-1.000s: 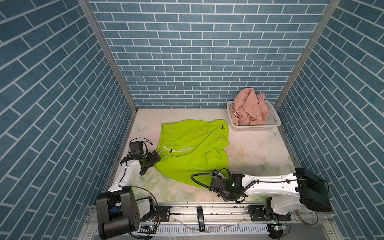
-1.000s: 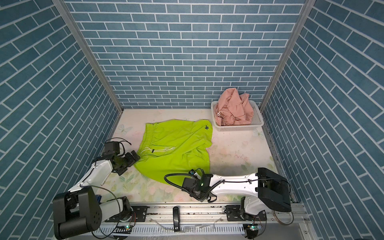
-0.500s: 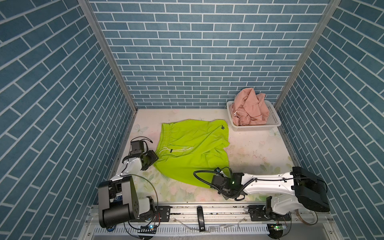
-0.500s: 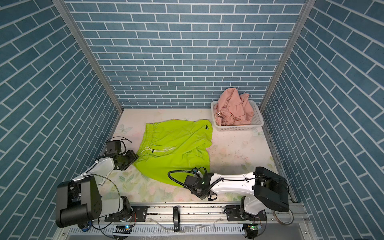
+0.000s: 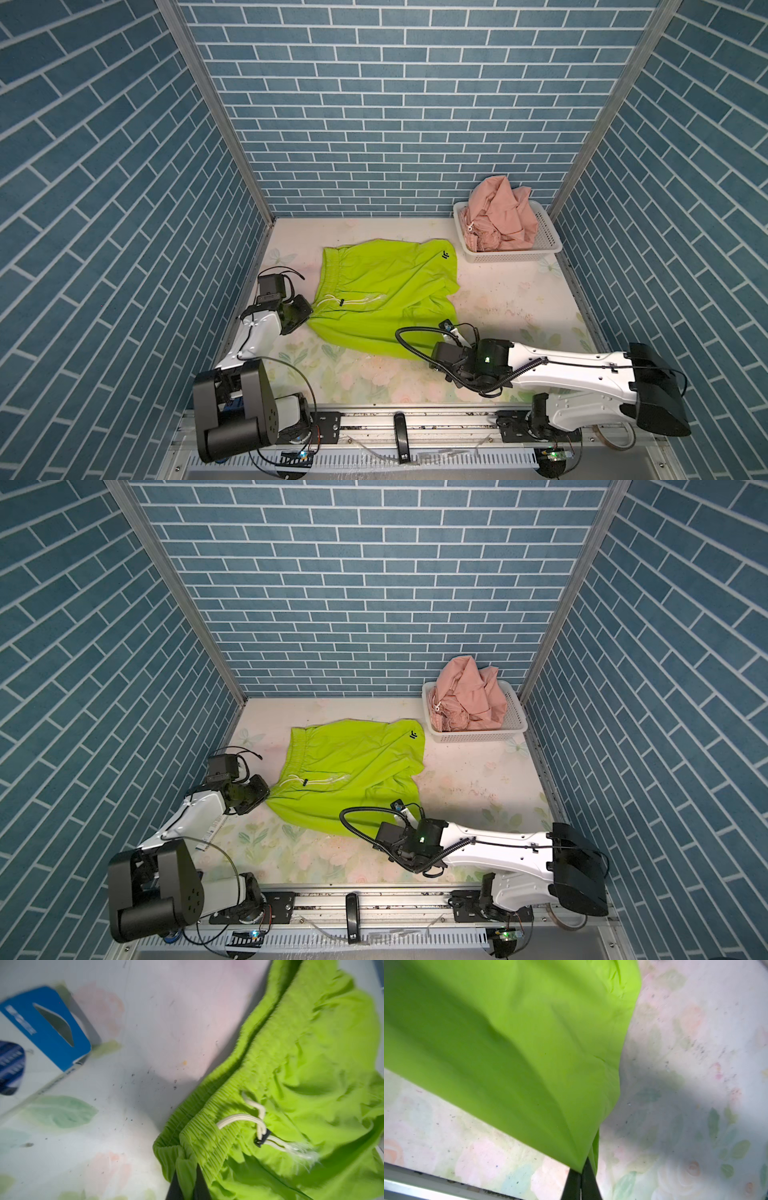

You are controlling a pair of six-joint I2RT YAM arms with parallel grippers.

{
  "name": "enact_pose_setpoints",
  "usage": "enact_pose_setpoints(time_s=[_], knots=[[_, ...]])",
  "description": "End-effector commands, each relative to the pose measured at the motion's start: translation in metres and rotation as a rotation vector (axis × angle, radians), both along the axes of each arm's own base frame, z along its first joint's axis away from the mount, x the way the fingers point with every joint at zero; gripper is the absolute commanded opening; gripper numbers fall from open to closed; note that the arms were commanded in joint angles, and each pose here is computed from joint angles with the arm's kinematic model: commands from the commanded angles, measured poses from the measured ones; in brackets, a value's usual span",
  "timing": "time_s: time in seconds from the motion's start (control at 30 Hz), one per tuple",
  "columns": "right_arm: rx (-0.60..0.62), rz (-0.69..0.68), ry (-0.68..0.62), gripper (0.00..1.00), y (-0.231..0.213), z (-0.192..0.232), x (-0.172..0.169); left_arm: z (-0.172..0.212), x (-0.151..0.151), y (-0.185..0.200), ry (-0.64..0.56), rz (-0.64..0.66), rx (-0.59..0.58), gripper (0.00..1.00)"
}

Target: Fold and stack the shorts

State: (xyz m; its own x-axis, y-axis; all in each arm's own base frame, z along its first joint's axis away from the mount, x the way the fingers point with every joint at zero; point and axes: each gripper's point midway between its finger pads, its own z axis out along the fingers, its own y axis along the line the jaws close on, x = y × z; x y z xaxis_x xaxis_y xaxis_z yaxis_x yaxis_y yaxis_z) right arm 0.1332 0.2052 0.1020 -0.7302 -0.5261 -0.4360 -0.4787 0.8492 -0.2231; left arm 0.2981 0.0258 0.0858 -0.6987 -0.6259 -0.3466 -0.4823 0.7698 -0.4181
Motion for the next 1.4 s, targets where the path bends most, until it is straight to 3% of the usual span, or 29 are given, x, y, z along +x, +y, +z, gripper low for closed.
enact_pose_setpoints(time_s=[0.0, 0.47, 0.7, 0.93, 1.17, 1.37], knots=[[-0.082, -0.051, -0.099, 0.0, -0.026, 0.028, 0.009, 0.027, -0.012, -0.007, -0.007, -0.035, -0.011, 0.0], [-0.068, 0.038, -0.464, 0.0, -0.041, 0.152, 0.038, 0.106, -0.065, -0.01, -0.073, -0.097, 0.11, 0.0], [-0.085, 0.102, -0.582, 0.0, -0.033, 0.199, 0.056, 0.122, -0.076, -0.009, -0.087, -0.098, 0.137, 0.01], [0.036, 0.154, -0.5, 0.0, -0.023, 0.199, 0.099, 0.117, -0.056, 0.002, -0.056, -0.107, 0.175, 0.02], [0.009, 0.249, -0.314, 0.0, 0.003, 0.161, 0.146, 0.106, -0.029, 0.015, 0.006, -0.116, 0.21, 0.02], [-0.01, 0.261, -0.35, 0.0, 0.003, 0.187, 0.163, 0.115, -0.011, 0.026, 0.009, -0.109, 0.25, 0.0]])
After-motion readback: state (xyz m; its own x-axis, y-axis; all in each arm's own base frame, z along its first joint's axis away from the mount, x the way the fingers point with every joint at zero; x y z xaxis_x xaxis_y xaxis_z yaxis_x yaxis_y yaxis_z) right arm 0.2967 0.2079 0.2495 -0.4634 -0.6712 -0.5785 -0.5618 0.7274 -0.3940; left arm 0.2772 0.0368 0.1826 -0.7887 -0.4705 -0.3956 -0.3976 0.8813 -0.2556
